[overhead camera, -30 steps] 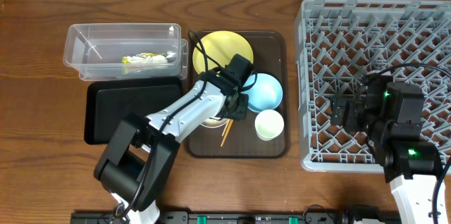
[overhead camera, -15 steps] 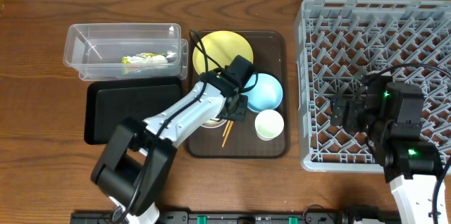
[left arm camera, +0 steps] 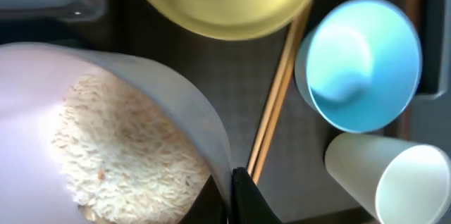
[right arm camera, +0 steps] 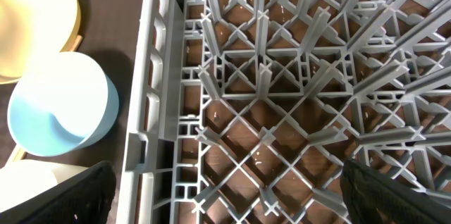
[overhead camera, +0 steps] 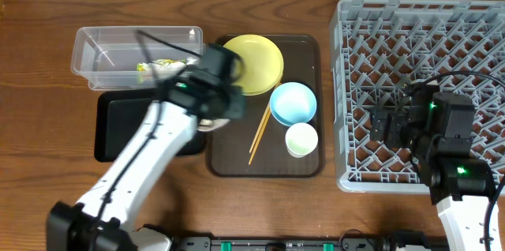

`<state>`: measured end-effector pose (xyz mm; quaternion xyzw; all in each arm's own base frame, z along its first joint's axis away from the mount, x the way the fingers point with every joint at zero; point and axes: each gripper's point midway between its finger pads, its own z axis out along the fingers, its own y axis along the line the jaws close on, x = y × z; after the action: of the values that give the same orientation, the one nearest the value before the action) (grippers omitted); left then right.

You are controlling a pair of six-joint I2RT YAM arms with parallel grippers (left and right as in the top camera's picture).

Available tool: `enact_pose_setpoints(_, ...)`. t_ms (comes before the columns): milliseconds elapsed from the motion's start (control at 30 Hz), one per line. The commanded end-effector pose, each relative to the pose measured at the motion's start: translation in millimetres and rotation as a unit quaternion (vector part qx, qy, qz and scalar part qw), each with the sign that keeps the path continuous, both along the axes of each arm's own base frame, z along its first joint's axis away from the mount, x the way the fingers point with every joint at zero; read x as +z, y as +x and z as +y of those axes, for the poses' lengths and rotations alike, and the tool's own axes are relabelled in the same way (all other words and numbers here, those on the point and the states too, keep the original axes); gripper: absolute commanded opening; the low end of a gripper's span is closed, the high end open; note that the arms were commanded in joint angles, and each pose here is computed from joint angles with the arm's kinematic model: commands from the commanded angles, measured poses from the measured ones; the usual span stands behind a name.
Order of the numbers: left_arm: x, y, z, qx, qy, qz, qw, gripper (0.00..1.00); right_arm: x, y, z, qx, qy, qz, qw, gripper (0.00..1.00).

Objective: Sort waste into correct bins and load items into the dishwasher rack
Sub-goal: 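Tip the white bowl over the black tray to dump the rice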

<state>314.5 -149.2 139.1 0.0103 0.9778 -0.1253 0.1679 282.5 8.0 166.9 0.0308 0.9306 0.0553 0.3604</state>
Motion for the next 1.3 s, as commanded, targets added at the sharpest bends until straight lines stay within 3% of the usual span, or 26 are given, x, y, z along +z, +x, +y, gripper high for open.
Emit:
enact_pose_setpoints(0,9,3,9,-0.022,-0.093,0.02,0.995,0.06,9,2,6,0.007,0.006,-0.01,1.0,0.99)
enact_pose_setpoints(300,22,20,67,-0.003,-0.325,0.032,0.945,0.06,9,3,6,0.007,0.006,-0.012,1.0,0.99)
enact_pose_setpoints(600,13,29,119,0.058,-0.51,0.033,0.858,0.06,9,3,6,0.007,0.006,-0.012,1.0,0.99)
enact_pose_setpoints(767,13,32,138,0.103,-0.567,0.036,0.816,0.06,9,3,5,0.006,0.004,-0.011,1.0,0.99)
enact_pose_setpoints(1267,33,26,154,0.192,-0.64,0.091,0.739,0.06,9,3,5,0.006,0.004,-0.011,1.0,0.99)
